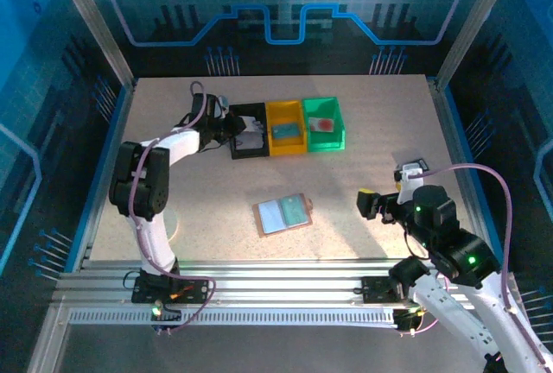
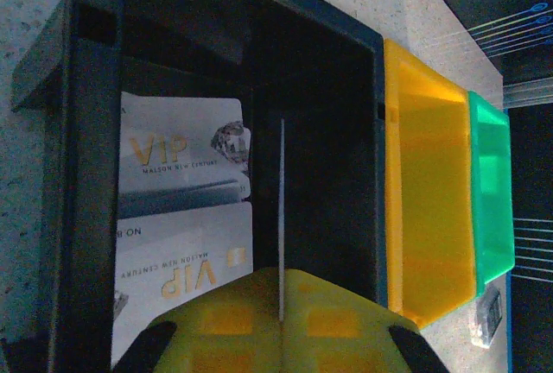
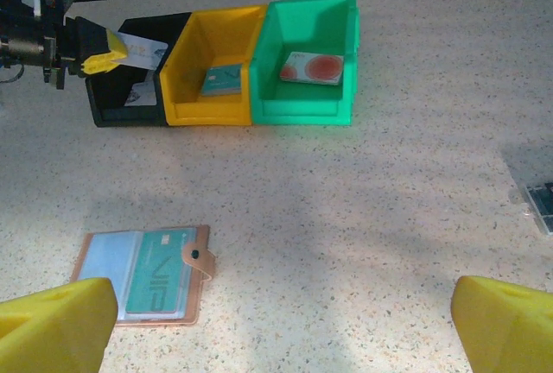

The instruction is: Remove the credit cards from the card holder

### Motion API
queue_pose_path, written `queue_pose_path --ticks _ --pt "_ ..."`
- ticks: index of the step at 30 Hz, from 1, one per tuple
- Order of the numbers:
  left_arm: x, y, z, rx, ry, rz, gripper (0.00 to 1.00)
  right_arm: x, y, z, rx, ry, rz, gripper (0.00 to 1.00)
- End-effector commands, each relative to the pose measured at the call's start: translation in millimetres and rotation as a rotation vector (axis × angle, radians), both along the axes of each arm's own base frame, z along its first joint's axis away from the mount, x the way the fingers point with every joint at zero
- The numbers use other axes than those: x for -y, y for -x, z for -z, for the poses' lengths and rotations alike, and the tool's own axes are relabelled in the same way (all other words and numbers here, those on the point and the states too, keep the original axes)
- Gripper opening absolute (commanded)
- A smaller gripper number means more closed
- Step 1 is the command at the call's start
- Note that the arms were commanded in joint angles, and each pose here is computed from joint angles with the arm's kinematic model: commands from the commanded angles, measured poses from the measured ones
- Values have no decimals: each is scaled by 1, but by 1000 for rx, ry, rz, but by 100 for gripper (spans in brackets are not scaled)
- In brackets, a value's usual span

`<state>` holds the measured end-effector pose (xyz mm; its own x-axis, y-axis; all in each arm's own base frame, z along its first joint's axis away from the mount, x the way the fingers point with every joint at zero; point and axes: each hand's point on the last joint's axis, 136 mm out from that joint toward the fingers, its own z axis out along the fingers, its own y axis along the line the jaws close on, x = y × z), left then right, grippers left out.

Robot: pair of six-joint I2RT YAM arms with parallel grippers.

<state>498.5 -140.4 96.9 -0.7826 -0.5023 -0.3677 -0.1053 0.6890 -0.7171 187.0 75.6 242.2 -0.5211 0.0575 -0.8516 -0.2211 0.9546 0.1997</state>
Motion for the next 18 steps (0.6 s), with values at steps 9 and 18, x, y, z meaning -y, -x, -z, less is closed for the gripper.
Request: queue_pose_path --ticks 9,18 --pt "0 -4 27 -75 -37 36 0 0 -5 -4 33 -13 10 100" --pt "10 -7 33 -102 -58 71 0 -1 -6 -4 35 -17 7 100"
